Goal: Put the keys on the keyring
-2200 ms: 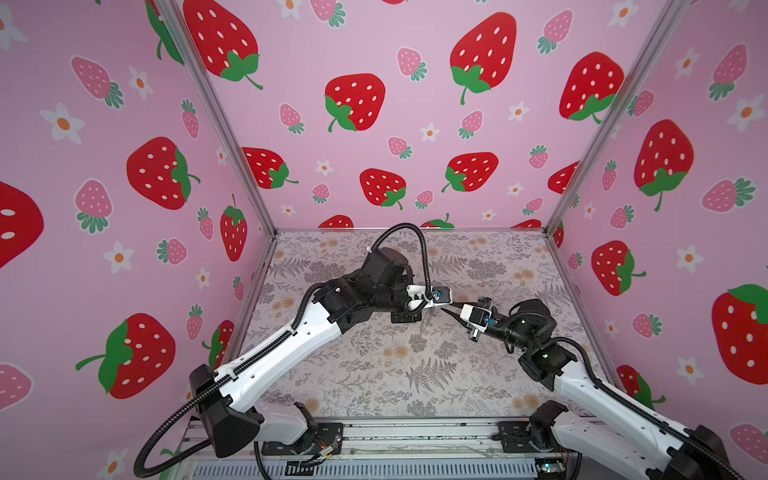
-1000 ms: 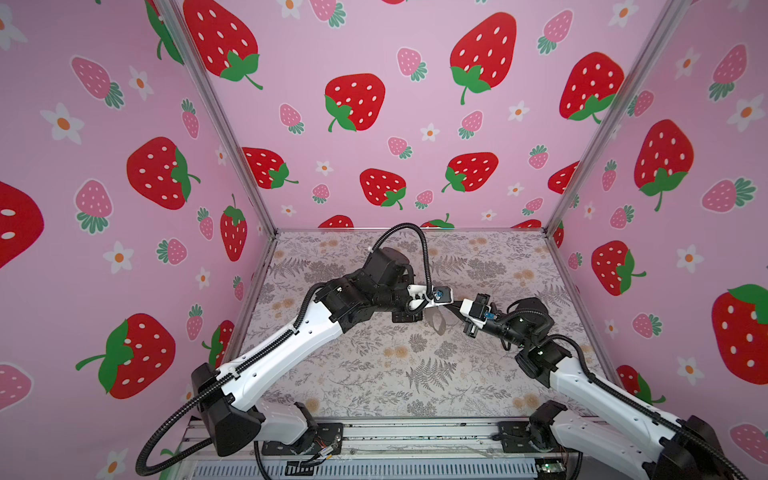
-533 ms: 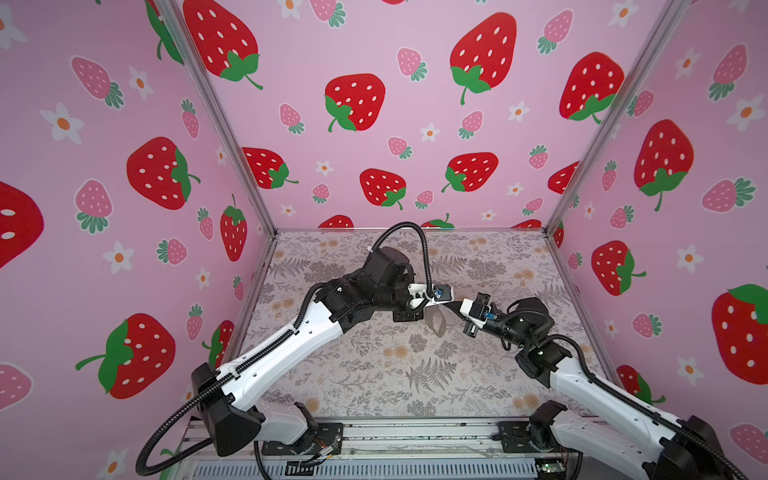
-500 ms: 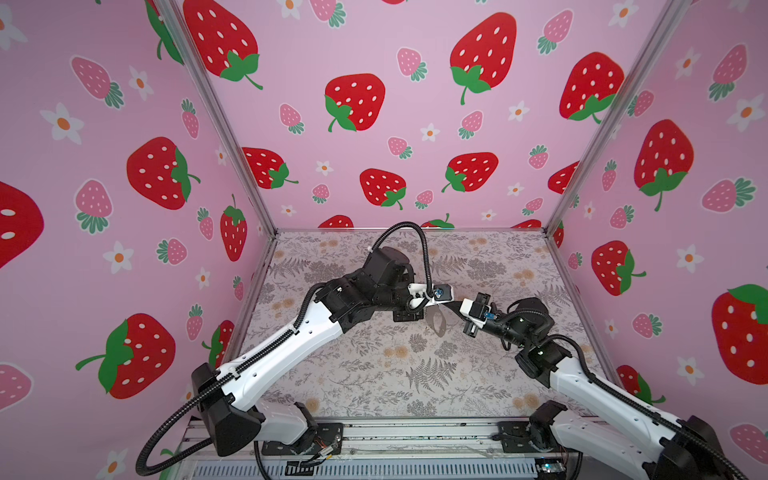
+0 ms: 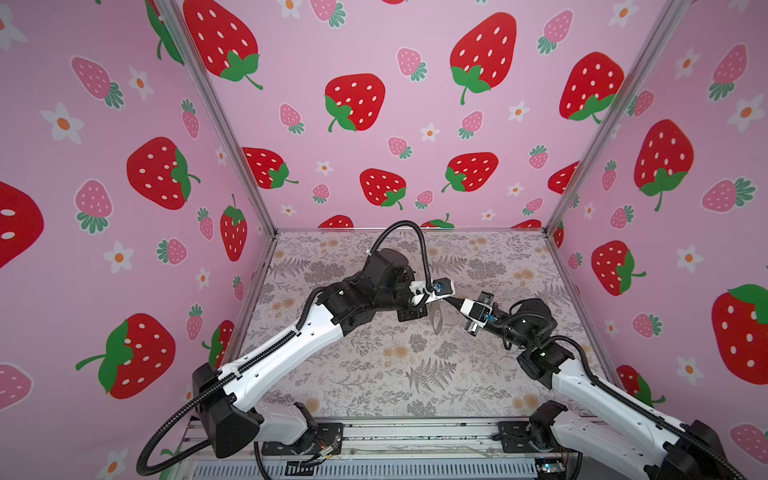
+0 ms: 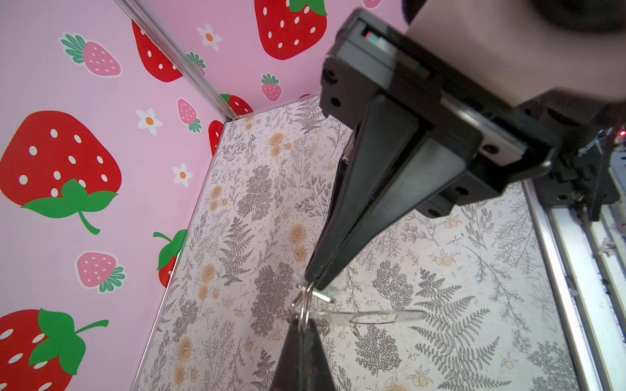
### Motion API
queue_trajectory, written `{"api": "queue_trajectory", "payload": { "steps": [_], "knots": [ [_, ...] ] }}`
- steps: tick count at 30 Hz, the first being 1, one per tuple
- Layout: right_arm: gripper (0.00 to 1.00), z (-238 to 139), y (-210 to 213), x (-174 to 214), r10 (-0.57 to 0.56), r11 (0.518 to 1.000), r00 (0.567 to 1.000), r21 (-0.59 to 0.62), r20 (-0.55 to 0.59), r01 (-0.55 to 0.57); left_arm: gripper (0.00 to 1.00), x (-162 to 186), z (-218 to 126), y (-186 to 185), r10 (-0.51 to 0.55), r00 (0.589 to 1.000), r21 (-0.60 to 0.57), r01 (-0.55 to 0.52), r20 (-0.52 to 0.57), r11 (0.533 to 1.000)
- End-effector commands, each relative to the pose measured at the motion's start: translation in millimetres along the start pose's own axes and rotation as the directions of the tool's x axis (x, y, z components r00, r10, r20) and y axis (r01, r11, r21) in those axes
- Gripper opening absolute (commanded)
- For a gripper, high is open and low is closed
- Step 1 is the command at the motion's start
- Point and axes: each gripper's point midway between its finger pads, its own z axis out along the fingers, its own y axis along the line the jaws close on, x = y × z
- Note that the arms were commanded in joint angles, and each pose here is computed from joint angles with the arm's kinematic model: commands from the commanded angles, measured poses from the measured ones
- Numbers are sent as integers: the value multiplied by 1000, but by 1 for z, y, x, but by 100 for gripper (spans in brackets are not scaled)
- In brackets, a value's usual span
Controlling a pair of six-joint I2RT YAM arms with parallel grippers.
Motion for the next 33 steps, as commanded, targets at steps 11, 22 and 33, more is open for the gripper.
{"api": "queue_trajectory", "payload": {
  "steps": [11, 22, 33],
  "knots": [
    [0, -6, -8, -15, -92, 995, 996, 45, 15, 91, 0, -29, -17, 20, -61, 985, -81, 75, 164, 994],
    [0, -3, -4, -11, -129, 992, 992, 18, -5, 129, 0, -34, -20, 24, -94, 972, -81, 114, 214, 990],
    [0, 0, -5, -13, -137, 990, 991, 25, -1, 137, 0, -43, -11, 22, -171, 938, -36, 190, 303, 981]
  ]
}}
